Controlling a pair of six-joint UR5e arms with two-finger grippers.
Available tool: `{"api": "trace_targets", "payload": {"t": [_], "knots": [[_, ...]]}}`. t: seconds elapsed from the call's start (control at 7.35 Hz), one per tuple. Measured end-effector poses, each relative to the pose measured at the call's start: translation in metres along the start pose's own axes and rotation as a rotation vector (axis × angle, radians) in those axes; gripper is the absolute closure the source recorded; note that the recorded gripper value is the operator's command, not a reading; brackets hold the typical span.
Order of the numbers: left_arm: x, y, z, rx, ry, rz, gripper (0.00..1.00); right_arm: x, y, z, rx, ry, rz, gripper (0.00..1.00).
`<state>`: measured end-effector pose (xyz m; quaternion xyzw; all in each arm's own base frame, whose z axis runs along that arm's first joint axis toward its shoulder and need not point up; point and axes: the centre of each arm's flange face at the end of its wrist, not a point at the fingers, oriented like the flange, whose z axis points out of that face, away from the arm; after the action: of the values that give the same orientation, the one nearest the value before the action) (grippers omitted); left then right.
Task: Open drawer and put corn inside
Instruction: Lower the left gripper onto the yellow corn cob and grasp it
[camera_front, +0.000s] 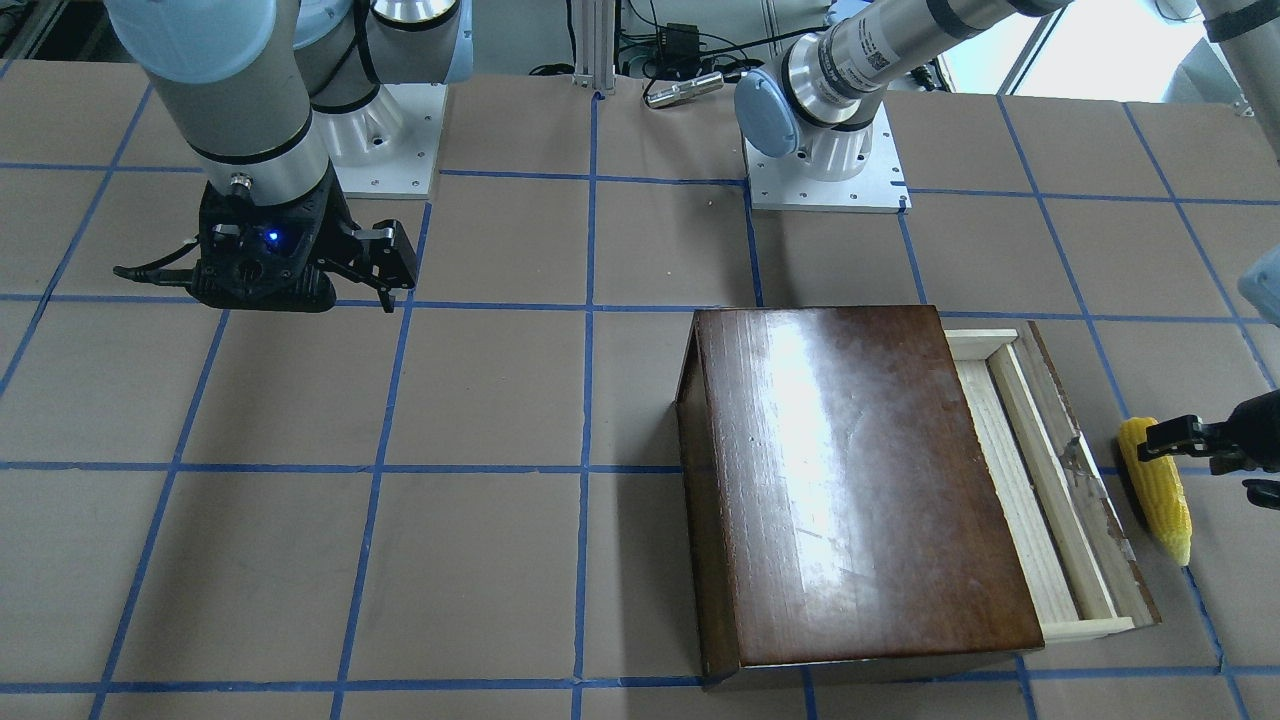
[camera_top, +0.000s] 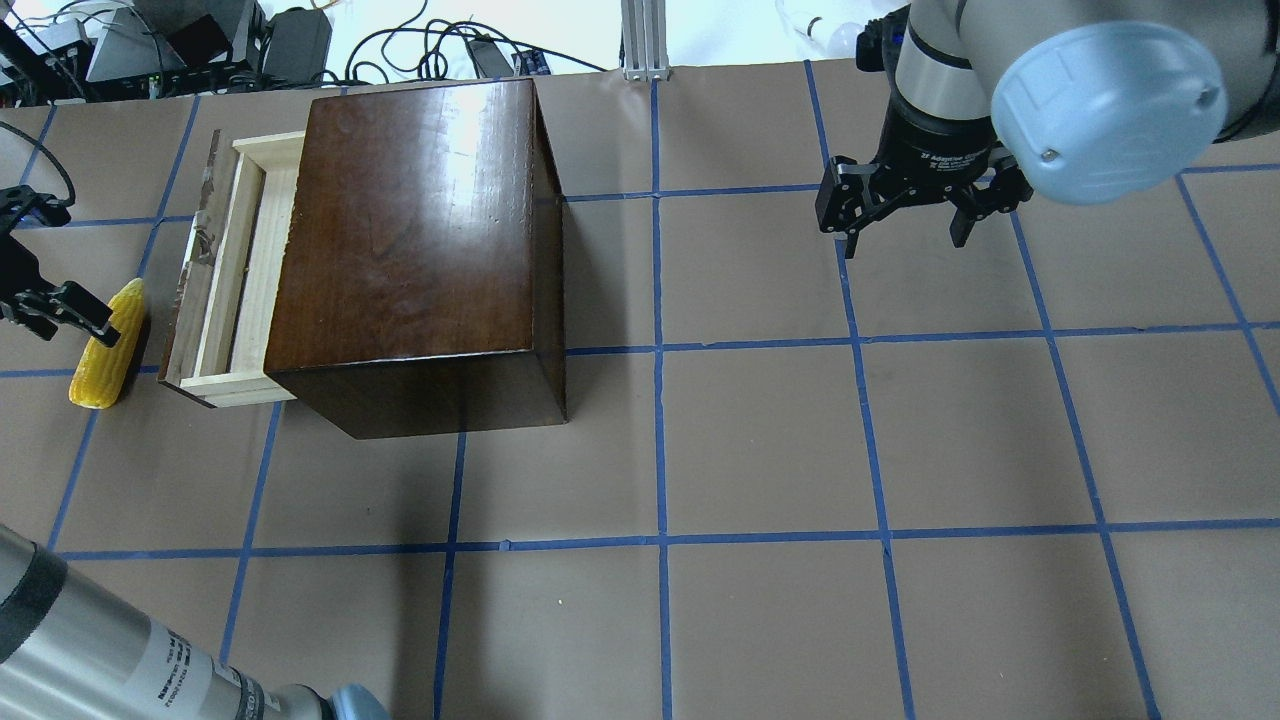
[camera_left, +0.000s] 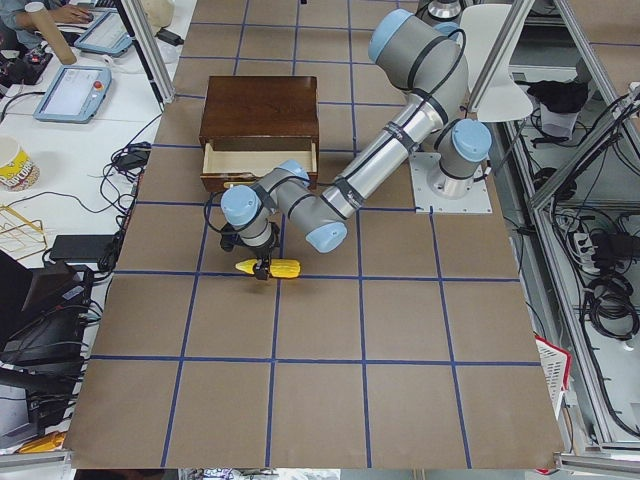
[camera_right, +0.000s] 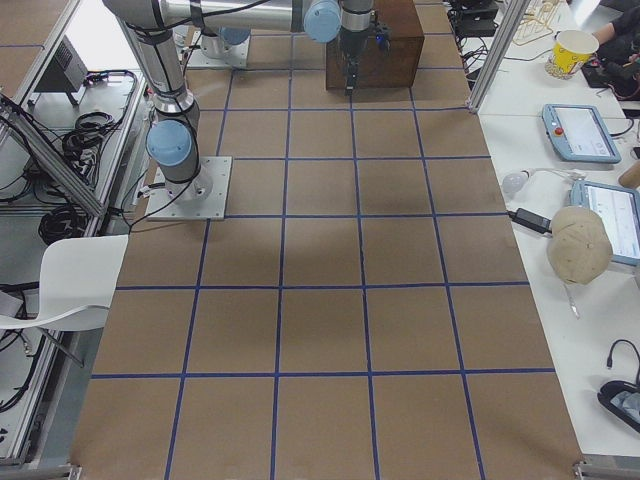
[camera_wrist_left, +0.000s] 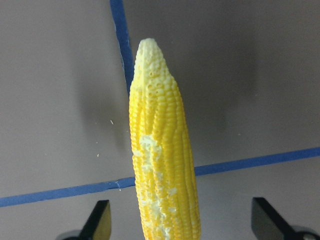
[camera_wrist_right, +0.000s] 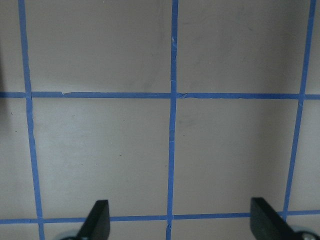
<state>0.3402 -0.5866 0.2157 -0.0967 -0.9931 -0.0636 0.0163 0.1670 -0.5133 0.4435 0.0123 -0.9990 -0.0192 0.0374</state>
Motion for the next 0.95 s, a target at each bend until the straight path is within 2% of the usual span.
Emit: {"api": "trace_targets", "payload": {"t": [0.27,0.41,0.54,0.68,0.82,0.95], "knots": [[-0.002,0.007,0.027,0.006,-0.007,0.055,0.0,0.0,0.0,0.0,0.0,0.0,0.0,0.0],[-0.002,0.007,0.033,0.007,-0.009,0.063,0.13,0.0,0.0,0.0,0.0,0.0,0.0,0.0],[-0.002,0.008,0.035,0.01,-0.01,0.066,0.55,0.0,0.0,0.0,0.0,0.0,0.0,0.0],[-0.002,0.008,0.035,0.012,-0.01,0.067,0.76,0.0,0.0,0.0,0.0,0.0,0.0,0.0],[-0.002,0.007,0.034,0.013,-0.011,0.068,0.89,0.0,0.0,0.0,0.0,0.0,0.0,0.0],[-0.003,0.007,0.033,0.015,-0.014,0.068,0.97,0.0,0.0,0.0,0.0,0.0,0.0,0.0]]}}
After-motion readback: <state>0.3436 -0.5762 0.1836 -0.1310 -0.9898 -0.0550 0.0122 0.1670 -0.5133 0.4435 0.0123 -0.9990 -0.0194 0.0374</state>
